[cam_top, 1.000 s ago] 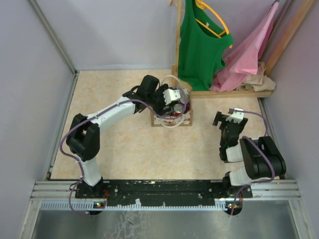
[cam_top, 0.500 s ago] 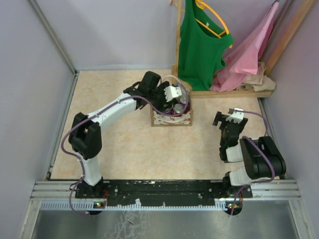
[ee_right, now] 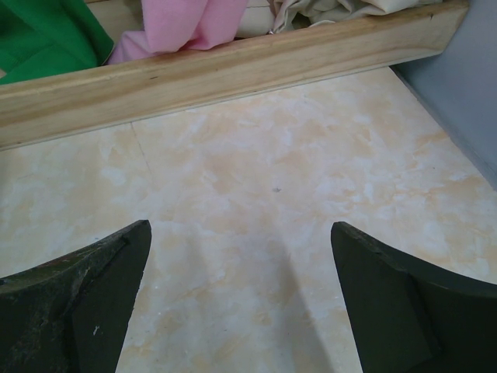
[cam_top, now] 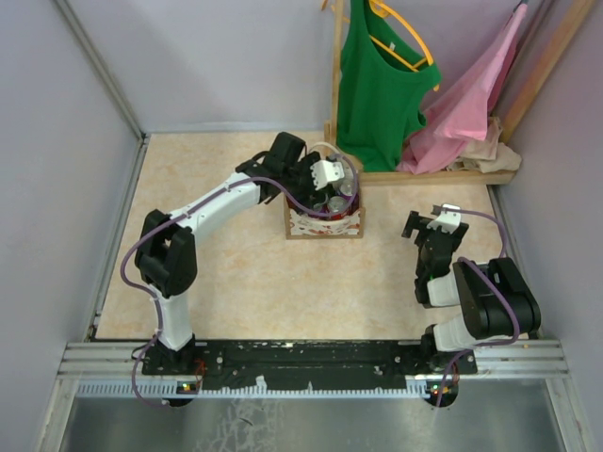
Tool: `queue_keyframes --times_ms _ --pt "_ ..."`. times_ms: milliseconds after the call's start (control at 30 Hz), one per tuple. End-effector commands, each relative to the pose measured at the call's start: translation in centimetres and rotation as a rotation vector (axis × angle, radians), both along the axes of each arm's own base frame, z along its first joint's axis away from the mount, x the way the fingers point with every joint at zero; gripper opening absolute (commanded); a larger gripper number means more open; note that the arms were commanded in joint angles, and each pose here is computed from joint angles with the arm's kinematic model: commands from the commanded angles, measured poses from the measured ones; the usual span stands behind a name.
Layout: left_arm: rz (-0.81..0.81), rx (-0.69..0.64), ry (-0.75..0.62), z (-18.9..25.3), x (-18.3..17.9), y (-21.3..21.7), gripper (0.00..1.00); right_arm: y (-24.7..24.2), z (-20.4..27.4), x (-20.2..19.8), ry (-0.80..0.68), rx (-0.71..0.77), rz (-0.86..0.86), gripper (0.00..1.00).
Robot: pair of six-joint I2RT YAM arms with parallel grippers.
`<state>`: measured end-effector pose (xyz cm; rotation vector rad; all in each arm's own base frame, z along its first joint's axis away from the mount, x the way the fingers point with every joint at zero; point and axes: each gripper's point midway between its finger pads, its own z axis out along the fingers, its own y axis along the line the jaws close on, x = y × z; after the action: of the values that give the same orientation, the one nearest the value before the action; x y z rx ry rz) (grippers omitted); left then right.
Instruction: Take the beverage out of the canvas bag
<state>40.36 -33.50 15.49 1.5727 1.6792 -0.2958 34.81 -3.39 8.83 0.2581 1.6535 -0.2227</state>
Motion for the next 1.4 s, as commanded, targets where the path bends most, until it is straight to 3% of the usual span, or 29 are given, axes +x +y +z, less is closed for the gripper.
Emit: queue_keyframes --times_ms 0,467,1367 --pt "-0.016 -0.019 0.023 1.1 -0.8 0.0 0.88 -0.1 2.0 0.8 -0.071 0.005 -0.007 0.99" --pt "-0.045 -0.085 -0.003 3.8 -1.8 -0.3 0.88 -0.2 2.0 0.8 -0.072 0.006 -0.008 0.99" --pt "-0.005 -0.007 0.119 -2.0 -2.2 0.3 0.88 -0.2 2.0 0.8 -0.072 0.005 -0.008 0.99"
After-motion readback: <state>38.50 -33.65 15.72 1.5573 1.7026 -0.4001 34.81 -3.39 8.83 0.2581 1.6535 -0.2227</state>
